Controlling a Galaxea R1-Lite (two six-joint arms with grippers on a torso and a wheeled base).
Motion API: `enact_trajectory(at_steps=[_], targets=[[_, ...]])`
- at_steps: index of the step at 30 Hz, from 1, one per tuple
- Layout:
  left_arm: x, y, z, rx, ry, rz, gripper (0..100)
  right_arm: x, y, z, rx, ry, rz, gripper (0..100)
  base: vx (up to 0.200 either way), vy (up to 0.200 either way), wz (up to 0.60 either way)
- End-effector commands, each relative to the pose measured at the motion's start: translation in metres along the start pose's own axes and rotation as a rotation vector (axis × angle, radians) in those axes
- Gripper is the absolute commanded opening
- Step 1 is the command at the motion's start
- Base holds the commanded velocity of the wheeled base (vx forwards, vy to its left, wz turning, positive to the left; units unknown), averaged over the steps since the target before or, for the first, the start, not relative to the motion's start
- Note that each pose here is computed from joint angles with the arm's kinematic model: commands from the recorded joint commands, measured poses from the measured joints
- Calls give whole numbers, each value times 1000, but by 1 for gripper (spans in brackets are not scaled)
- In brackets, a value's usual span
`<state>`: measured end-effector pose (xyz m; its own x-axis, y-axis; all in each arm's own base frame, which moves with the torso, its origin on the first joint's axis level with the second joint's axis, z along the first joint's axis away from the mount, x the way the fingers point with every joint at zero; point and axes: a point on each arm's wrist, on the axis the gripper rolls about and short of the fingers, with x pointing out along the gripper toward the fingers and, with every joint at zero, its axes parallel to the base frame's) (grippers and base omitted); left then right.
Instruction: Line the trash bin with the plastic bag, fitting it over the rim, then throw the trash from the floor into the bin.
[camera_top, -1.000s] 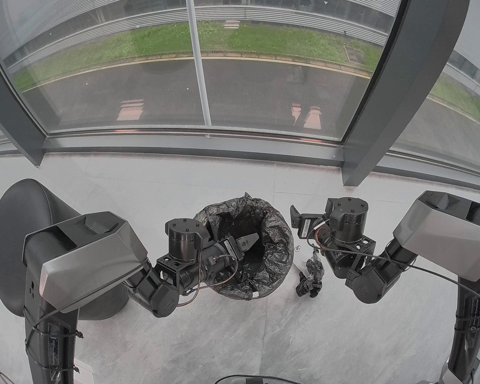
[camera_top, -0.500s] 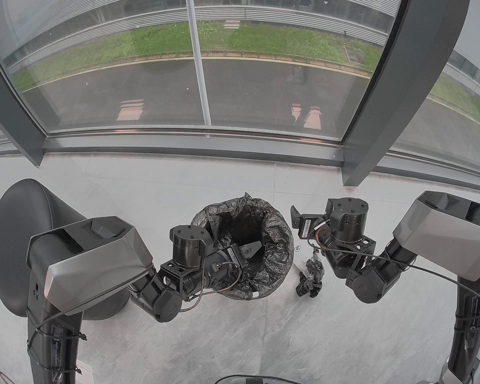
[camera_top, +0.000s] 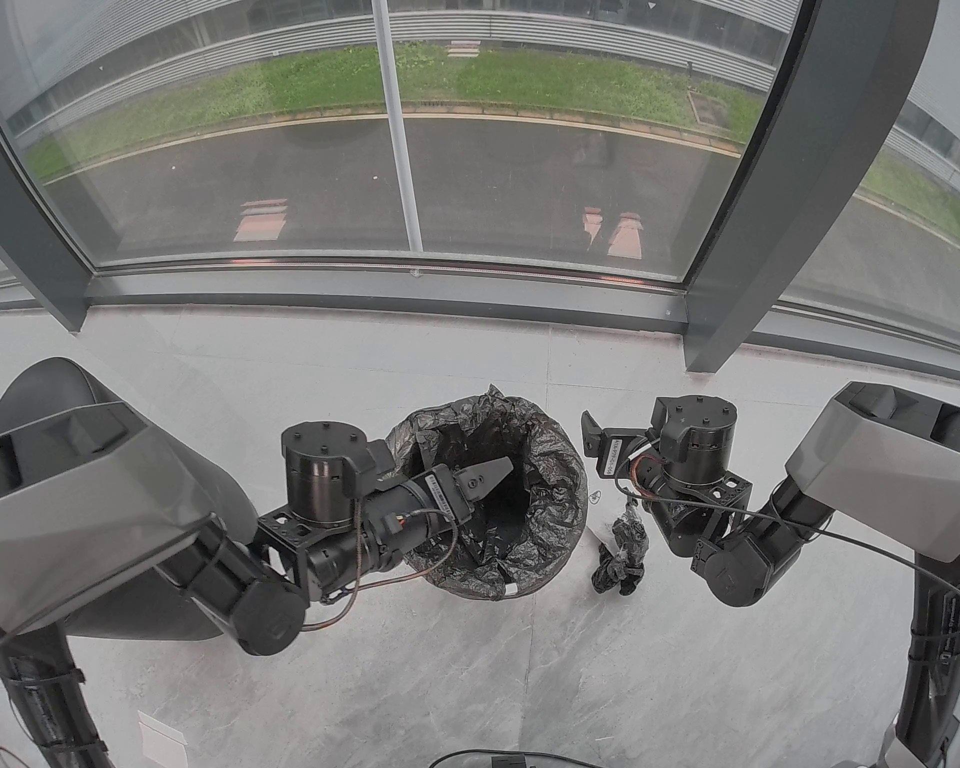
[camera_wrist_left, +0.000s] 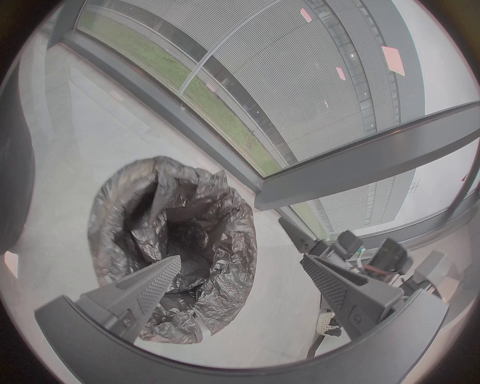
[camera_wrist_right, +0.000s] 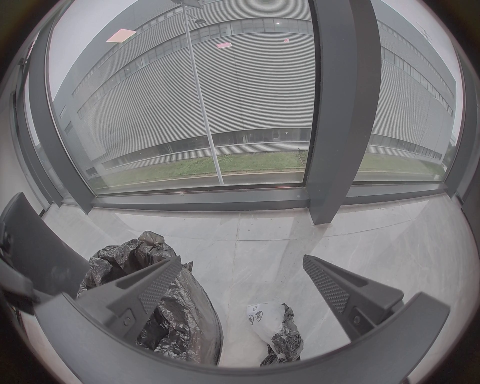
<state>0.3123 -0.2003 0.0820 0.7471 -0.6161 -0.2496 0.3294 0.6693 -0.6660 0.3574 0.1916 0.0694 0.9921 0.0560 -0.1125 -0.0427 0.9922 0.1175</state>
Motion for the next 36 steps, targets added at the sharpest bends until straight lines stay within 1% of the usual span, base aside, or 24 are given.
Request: enact_trajectory(at_steps=[1,3,4,5,7,9,11,12,13,15,17,19,22,24,25,27,29,31,33,36], targets=[[-49,-8,28,-5,-87,0,100,1,0,-6,-11,15,-2,100,0,0,0],[-55,-3,30,-12,-102,28,100,1,-1,-9,-25,24,-4,100,0,0,0],[-62,3,32,-20,-124,65,100,1,-1,-13,-51,42,-5,100,0,0,0],[-62,3,32,-20,-124,65,100,1,-1,-13,-51,42,-5,100,0,0,0],[-76,14,35,-17,-171,155,100,7,-6,-33,-104,85,-13,100,0,0,0],[-81,23,39,11,-199,204,100,9,-11,-42,-136,109,-17,100,0,0,0],[-89,38,46,59,-255,273,100,11,-20,-56,-178,156,-19,100,0,0,0],[-92,41,49,65,-274,283,100,12,-23,-58,-185,165,-18,100,0,0,0],[-97,46,57,72,-324,282,100,15,-34,-58,-211,180,-21,100,0,0,0],[-99,48,63,79,-354,281,100,19,-40,-58,-230,191,-26,100,0,0,0],[-105,49,71,101,-390,285,100,24,-47,-58,-267,214,-38,100,0,0,0],[-109,48,73,110,-395,286,100,28,-47,-59,-284,228,-40,100,0,0,0],[-112,50,75,124,-396,287,100,40,-44,-60,-334,273,-39,100,0,0,0],[-117,52,79,124,-419,292,100,41,-44,-61,-369,335,-32,100,0,0,0],[-120,51,81,125,-425,286,100,41,-44,-61,-389,372,-12,100,0,0,0],[-122,51,80,127,-401,253,100,41,-43,-61,-420,425,42,100,0,0,0],[-126,53,76,122,-358,222,100,44,-42,-56,-439,465,73,100,0,0,0],[-125,55,75,122,-342,210,100,51,-41,-54,-448,501,74,100,0,0,0],[-125,55,75,122,-345,214,100,60,-40,-53,-448,520,69,100,0,0,0],[-128,56,78,133,-374,204,100,74,-43,-66,-442,528,56,100,0,0,0]])
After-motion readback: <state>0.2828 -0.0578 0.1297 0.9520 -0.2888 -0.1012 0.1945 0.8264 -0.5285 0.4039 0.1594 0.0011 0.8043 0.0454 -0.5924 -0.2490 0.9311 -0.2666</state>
